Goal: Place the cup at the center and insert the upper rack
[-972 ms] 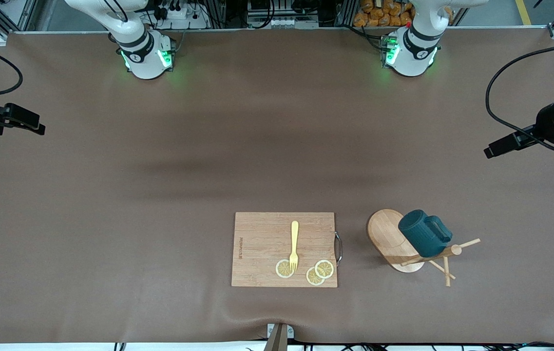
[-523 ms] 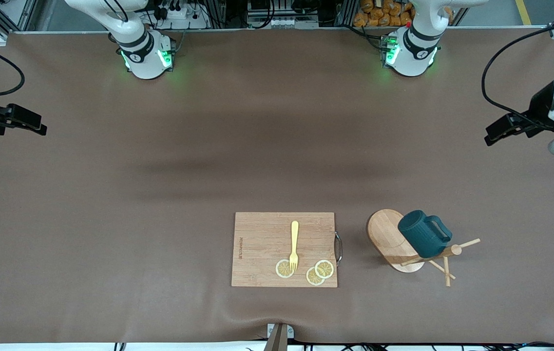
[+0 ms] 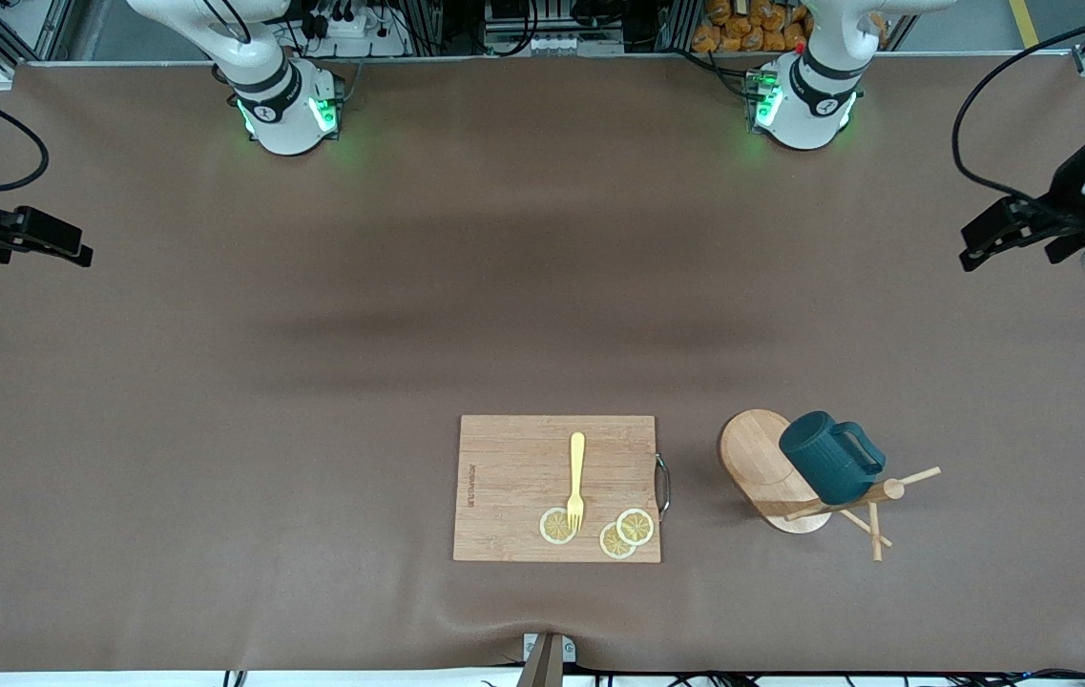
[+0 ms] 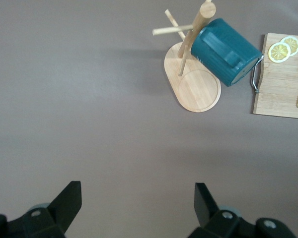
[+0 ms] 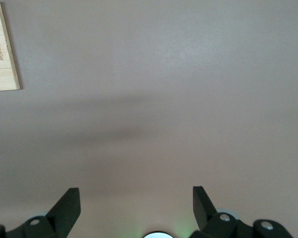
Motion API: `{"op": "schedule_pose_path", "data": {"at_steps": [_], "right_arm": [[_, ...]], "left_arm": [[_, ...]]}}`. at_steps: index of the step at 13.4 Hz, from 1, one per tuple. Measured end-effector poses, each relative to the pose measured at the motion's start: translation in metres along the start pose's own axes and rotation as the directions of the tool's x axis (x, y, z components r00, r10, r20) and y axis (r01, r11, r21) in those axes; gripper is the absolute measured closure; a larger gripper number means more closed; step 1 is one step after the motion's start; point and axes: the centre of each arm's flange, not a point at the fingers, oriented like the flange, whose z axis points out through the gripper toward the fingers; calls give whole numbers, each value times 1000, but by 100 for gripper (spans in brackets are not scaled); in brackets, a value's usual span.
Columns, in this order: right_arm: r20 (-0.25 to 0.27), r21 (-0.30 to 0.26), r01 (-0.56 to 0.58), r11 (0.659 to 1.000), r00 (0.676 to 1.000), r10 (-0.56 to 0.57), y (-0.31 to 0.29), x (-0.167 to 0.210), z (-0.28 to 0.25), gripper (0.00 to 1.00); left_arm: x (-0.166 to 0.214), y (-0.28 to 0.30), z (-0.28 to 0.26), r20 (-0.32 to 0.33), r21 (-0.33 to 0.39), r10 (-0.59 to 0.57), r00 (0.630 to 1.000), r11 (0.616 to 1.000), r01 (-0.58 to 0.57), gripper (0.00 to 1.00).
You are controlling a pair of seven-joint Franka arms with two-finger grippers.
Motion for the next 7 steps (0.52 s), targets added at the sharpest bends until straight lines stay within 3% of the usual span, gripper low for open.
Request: {"op": "schedule_pose_path", "data": {"at_steps": [7], "right_arm": [[-6,0,3,1000,1000,-3,-2,0,-3,0]], "left_arm": [[-10,-5,-37,-3,-2,14,1000,1000,-14,0]]}}
